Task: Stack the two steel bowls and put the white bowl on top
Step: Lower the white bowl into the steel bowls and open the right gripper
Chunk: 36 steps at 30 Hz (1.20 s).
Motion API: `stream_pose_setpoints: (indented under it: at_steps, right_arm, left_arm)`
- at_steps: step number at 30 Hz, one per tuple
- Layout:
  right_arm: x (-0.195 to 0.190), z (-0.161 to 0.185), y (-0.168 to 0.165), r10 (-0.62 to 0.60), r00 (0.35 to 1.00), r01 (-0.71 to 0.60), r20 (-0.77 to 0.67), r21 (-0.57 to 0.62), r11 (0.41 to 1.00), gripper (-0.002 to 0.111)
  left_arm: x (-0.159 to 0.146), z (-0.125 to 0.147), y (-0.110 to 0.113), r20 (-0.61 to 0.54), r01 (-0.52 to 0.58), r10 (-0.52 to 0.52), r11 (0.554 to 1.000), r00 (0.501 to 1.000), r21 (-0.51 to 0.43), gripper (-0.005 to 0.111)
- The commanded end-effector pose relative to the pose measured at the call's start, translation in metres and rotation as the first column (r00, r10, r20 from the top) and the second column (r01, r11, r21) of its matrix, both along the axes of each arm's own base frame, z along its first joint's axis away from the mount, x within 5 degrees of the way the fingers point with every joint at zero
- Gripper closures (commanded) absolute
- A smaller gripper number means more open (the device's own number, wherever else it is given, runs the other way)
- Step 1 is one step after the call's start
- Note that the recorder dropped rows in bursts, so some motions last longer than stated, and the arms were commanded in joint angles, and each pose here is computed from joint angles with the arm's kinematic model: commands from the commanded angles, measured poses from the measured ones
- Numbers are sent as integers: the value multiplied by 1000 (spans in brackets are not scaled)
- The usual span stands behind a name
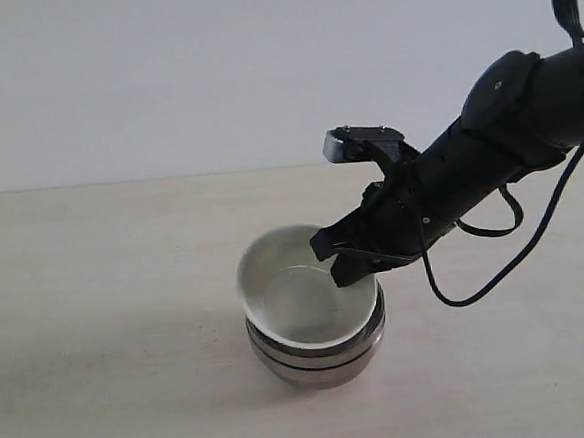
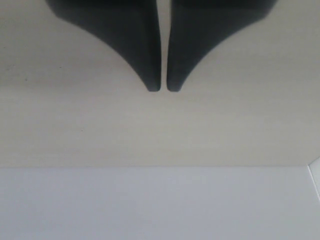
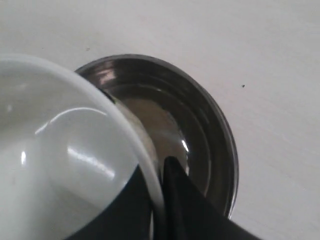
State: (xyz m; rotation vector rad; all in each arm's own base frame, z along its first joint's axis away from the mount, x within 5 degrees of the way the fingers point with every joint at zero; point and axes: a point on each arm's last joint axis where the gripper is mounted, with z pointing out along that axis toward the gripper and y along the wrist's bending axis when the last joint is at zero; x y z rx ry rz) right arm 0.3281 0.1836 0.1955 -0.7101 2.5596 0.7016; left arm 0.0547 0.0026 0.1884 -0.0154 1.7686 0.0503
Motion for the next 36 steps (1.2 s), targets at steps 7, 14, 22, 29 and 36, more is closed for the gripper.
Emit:
stream_pose_setpoints:
  at_steps: [7,14,22,29,36]
  right_arm:
    - [2,-5,-7,-25,1000,25,0,-89,996,108]
    - [2,-5,-7,-27,1000,28,4,-88,996,108]
    - [3,-5,-7,-31,999,32,14,-87,996,107]
    - [3,-4,-4,-34,999,36,29,-82,996,72]
    - [10,1,-2,-61,995,66,83,-59,996,69]
  left_arm:
    - [0,-1,0,1,-4,4,1000,1000,-15,103]
    - [0,-1,0,1,-4,4,1000,1000,-15,103]
    - [0,-1,0,1,-4,4,1000,1000,-15,103]
    - [0,-1,0,1,-4,4,1000,1000,-15,103]
    - [0,-1,0,1,-4,4,1000,1000,-15,103]
